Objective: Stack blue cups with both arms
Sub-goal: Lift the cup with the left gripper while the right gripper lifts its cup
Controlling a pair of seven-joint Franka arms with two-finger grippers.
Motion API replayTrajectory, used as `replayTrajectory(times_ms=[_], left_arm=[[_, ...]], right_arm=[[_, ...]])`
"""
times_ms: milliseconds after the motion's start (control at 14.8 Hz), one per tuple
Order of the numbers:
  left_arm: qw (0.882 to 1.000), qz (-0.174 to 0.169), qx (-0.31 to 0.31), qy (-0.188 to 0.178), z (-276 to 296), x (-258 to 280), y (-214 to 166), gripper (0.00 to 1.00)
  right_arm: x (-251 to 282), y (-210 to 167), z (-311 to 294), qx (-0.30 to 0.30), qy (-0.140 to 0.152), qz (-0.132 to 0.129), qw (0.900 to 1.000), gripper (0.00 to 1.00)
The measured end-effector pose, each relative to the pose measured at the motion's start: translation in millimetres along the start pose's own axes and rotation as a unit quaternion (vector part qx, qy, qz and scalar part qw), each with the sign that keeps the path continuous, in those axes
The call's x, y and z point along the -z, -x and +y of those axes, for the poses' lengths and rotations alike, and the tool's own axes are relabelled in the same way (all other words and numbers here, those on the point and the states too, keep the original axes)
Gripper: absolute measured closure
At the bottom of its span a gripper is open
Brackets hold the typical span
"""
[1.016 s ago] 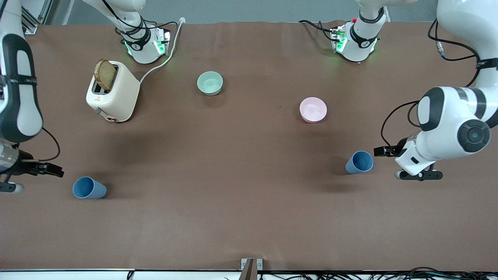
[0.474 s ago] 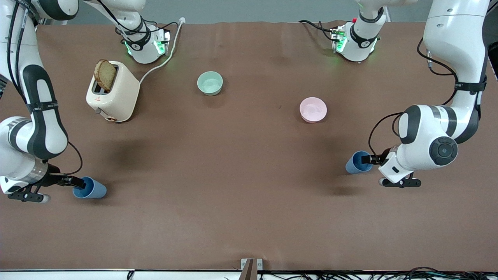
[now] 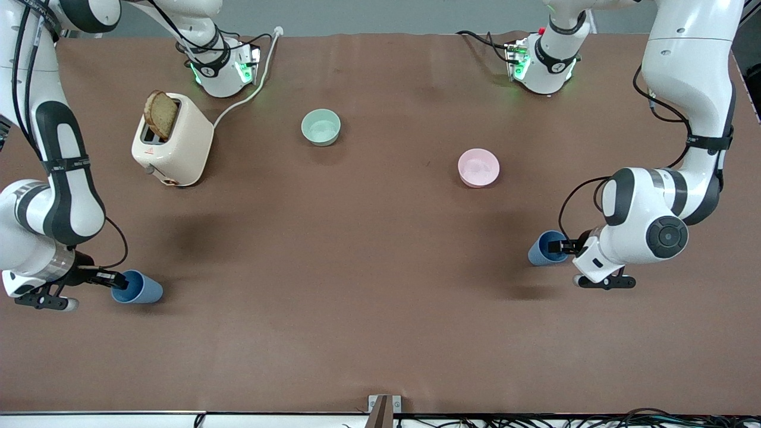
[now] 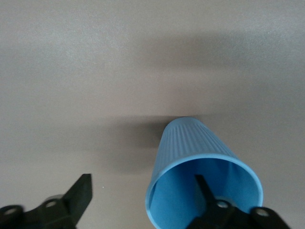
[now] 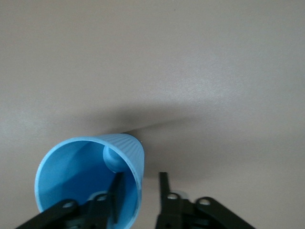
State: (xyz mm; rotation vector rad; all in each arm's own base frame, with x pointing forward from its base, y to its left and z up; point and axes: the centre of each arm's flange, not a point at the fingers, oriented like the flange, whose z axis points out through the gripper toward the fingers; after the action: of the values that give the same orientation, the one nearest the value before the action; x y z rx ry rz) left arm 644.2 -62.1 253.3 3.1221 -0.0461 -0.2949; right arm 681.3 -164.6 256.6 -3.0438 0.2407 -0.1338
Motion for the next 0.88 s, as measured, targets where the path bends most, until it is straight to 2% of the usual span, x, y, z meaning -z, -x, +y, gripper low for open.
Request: replayTrajectory(times_ms=[135, 203, 406, 542, 609, 880], left_arm=[[1.000, -0.001, -0.001, 0.000, 1.1, -1.3, 0.0, 0.33], [1.000, -0.001, -0.001, 0.000, 1.3, -1.5, 0.0, 0.42], [1.000, -0.001, -0.001, 0.000, 1.3, -1.0, -0.2, 0.70], [1.000, 0.001, -0.002, 0.000, 2.0, 0.3, -0.7, 0.91], [1.000, 0.005, -0.004, 0.001, 4.6, 5.4, -1.6, 0.94], [1.000, 0.013, -0.010, 0.002, 11.0, 30.4, -8.9, 0.94]], right_arm=[[-0.9, 0.2, -0.3, -0.003, -0.004, -0.001, 1.000, 0.91], [0.0, -0.5, -1.5, -0.003, -0.005, 0.000, 1.000, 0.95], [18.7, -5.8, -7.7, 0.002, -0.007, 0.001, 1.000, 0.95], [58.5, -10.7, -18.1, 0.011, -0.011, 0.009, 1.000, 0.95], [83.7, -10.7, -26.9, 0.018, -0.013, 0.011, 1.000, 0.95], [198.9, 12.3, -64.3, 0.057, -0.006, 0.005, 0.998, 0.95]])
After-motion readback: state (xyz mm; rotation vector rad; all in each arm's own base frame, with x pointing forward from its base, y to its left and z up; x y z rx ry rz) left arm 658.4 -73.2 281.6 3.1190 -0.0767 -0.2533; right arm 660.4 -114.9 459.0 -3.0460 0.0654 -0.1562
